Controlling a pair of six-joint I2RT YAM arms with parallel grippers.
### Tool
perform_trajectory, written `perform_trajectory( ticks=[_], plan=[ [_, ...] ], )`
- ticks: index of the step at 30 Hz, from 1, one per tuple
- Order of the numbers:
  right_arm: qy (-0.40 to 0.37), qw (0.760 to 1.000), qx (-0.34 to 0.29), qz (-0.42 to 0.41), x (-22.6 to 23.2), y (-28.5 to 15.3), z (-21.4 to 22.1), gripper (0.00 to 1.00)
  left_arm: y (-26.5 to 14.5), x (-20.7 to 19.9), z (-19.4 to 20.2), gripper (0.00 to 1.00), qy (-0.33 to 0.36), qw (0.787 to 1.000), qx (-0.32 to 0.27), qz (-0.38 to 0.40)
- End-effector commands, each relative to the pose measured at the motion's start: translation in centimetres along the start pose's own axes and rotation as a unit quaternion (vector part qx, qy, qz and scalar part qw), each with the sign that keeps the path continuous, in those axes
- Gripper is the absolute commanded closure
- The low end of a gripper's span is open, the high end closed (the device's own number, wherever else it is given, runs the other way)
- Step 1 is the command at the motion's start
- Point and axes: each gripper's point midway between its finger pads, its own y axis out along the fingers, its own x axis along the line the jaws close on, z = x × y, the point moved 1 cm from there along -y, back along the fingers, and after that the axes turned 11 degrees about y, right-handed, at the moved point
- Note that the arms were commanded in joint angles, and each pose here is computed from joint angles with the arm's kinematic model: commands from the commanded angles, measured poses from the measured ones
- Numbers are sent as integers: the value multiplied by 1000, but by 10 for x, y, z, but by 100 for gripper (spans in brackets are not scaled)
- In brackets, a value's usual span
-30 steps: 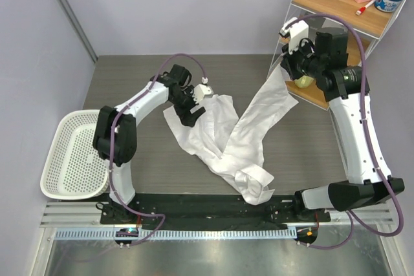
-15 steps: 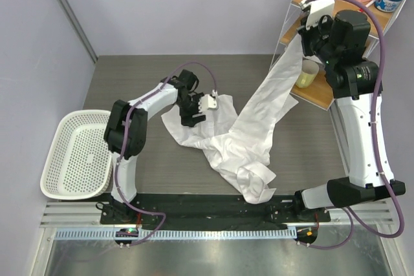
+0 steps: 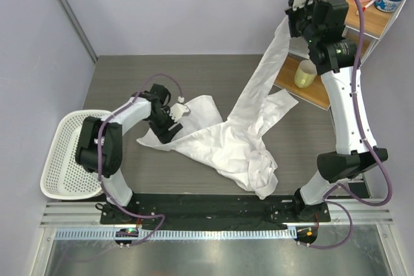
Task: Fold and stack the long sleeve shirts
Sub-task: Flatten the shirt out
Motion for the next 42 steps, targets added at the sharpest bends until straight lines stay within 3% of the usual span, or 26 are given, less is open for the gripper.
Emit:
perform_trajectory(
  ticks=[1, 6, 7, 9, 13, 14, 18, 20, 21, 22, 23, 25, 28, 31, 32, 34, 37, 42],
  plan=[
    [-4, 998, -20, -66, 51, -20, -18, 99, -60, 16, -4, 30, -119, 988, -87, -44],
    [-13, 990, 35, -135, 102, -54, 24, 99, -96, 15, -7, 27, -125, 983, -133, -22],
    [-16, 983, 66, -171, 122, -57, 50, 99, -103, 15, -12, 27, -125, 981, -147, -24],
    [-14, 975, 99, -200, 134, -80, 80, 99, -126, 6, -40, 25, -119, 968, -221, 16],
    [16, 937, 139, -319, 171, -128, 117, 99, -164, -23, -92, 13, -95, 931, -345, 78],
    [26, 912, 149, -381, 191, -145, 123, 99, -179, -23, -108, 9, -60, 921, -382, 51],
    [51, 849, 201, -487, 231, -188, 160, 99, -180, -62, -156, 4, 15, 905, -424, 38],
    [49, 823, 221, -521, 243, -203, 171, 86, -177, -67, -164, 5, 27, 902, -428, 41],
    [42, 803, 225, -550, 251, -215, 174, 74, -170, -67, -167, 6, 20, 905, -423, 53],
    [19, 797, 217, -564, 252, -219, 174, 45, -167, -66, -166, 7, 7, 907, -417, 59],
    [9, 791, 233, -566, 249, -222, 180, 34, -164, -62, -164, 8, 6, 911, -408, 55],
    [-14, 840, 237, -489, 230, -196, 176, 23, -156, -52, -152, 9, -7, 920, -389, 48],
    [-4, 862, 276, -426, 183, -160, 198, 22, -148, -39, -125, 9, -34, 929, -368, 37],
    [13, 868, 344, -359, 145, -121, 247, 24, -137, -44, -96, 10, -50, 946, -315, 66],
    [11, 866, 364, -342, 140, -104, 266, 24, -140, -38, -92, 11, -11, 951, -302, 56],
    [12, 866, 396, -306, 128, -87, 292, 28, -124, -51, -62, 16, -15, 970, -223, 98],
    [18, 867, 414, -277, 123, -55, 319, 32, -116, -53, -34, 18, 11, 980, -168, 104],
    [3, 877, 403, -262, 117, -5, 331, 34, -113, -56, -10, 17, 27, 985, -139, 101]
  ],
)
